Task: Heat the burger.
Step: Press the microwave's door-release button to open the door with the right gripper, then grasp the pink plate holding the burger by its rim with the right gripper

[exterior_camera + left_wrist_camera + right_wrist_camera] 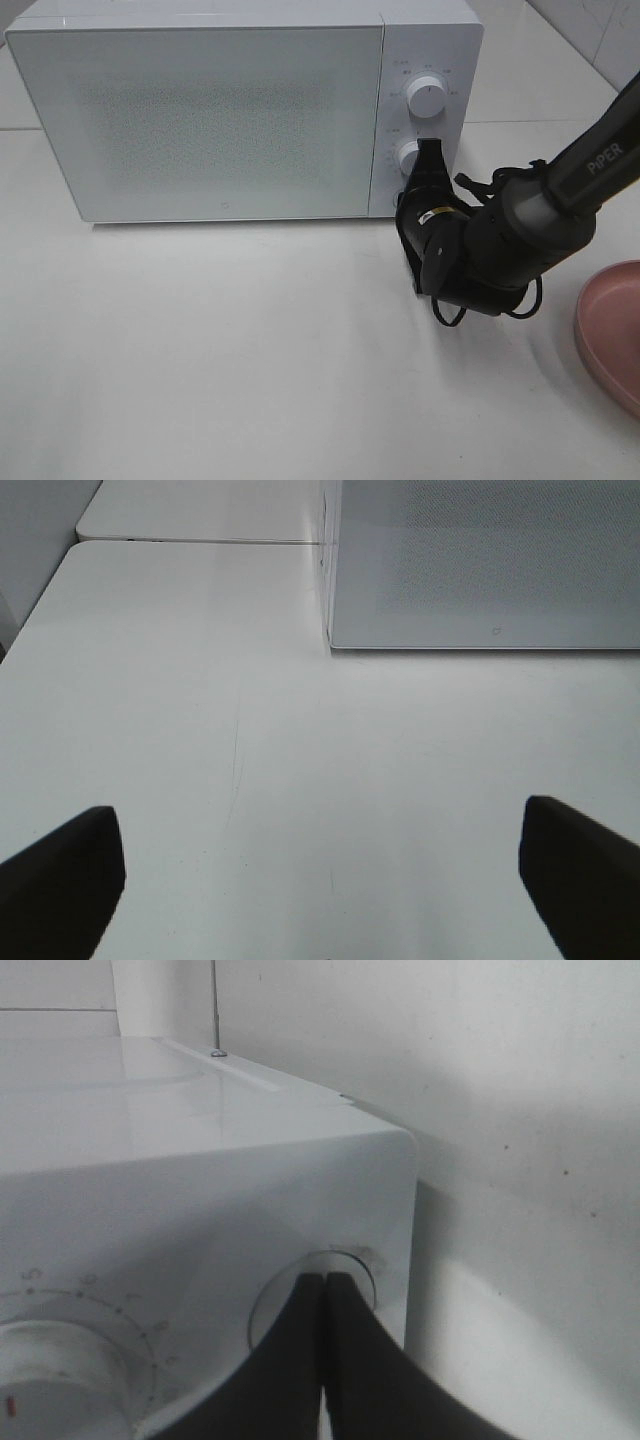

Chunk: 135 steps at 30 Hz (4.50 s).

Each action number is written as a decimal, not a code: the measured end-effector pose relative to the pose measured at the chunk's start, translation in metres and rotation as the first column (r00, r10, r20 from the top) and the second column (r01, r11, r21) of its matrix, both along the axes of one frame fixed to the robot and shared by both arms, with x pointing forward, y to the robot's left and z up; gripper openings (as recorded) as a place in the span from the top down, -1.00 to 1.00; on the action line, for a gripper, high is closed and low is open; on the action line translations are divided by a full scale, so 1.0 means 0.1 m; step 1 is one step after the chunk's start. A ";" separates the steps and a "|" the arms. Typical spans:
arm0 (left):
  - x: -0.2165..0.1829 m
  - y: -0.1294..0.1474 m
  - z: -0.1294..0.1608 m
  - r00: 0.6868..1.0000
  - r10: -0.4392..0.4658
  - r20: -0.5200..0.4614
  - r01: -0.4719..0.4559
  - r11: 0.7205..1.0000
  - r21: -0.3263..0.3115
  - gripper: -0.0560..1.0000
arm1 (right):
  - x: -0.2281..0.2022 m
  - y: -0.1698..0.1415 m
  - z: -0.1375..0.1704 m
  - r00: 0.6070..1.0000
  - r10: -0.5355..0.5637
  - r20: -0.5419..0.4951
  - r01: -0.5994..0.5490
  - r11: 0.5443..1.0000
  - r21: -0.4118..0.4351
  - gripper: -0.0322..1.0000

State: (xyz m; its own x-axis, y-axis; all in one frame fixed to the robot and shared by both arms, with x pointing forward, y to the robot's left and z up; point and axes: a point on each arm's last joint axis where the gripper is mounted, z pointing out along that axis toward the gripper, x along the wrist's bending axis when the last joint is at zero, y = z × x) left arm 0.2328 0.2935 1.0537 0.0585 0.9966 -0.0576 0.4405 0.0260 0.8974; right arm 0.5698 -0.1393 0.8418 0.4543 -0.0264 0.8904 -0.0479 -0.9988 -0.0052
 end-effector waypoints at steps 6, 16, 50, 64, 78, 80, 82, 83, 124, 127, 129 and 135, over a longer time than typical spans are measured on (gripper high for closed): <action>0.00 0.00 0.00 1.000 0.000 0.000 0.000 1.000 0.000 -0.99 | 0.01 0.00 0.01 1.000 -0.021 0.012 0.020 0.999 0.034 0.94; 0.00 0.00 0.00 1.000 0.000 0.000 0.000 1.000 0.000 -0.99 | 0.12 0.09 -0.05 0.998 -0.060 0.016 0.058 0.996 0.068 0.94; 0.00 0.00 0.00 1.000 0.000 0.000 0.000 1.000 0.000 -0.99 | 0.14 0.10 -0.04 0.998 -0.057 0.037 0.056 0.998 0.039 0.94; 0.00 0.00 0.00 1.000 0.000 0.000 0.000 1.000 0.000 -0.99 | 0.07 0.04 0.08 0.999 0.044 -0.026 -0.044 0.999 0.017 0.93; 0.00 0.00 0.00 1.000 0.000 0.000 0.000 1.000 0.000 -0.99 | -0.41 -0.12 0.32 0.945 0.259 -0.200 -0.292 0.943 -0.158 0.93; 0.00 0.00 0.00 1.000 0.000 0.000 0.000 1.000 0.000 -0.99 | -0.48 -0.14 0.39 0.930 0.295 -0.218 -0.336 0.923 -0.186 0.93; 0.00 0.00 0.00 1.000 0.000 0.000 0.000 1.000 0.000 -0.99 | -0.51 -0.16 0.44 0.922 0.316 -0.224 -0.362 0.910 -0.203 0.93; 0.00 0.00 0.00 1.000 0.000 0.000 0.000 1.000 0.000 -0.99 | -0.58 -0.18 0.51 0.900 0.360 -0.246 -0.416 0.878 -0.238 0.93; 0.00 0.00 0.00 1.000 0.000 0.000 0.000 1.000 0.000 -0.99 | -1.05 -0.80 1.27 0.027 0.625 -0.781 -0.989 -0.096 -0.112 0.76; 0.00 0.00 0.00 1.000 0.000 0.000 0.000 1.000 0.000 -0.99 | -1.09 -0.83 1.27 -0.027 0.592 -0.806 -0.989 -0.134 -0.065 0.73; 0.00 0.00 0.00 1.000 0.000 0.000 0.000 1.000 0.000 -0.99 | -1.11 -0.85 1.27 -0.046 0.571 -0.819 -0.987 -0.152 -0.051 0.68; 0.00 0.00 0.00 1.000 0.000 0.000 0.000 1.000 0.000 -0.99 | -1.10 -0.93 1.26 -0.041 0.496 -0.867 -0.985 -0.167 -0.049 0.12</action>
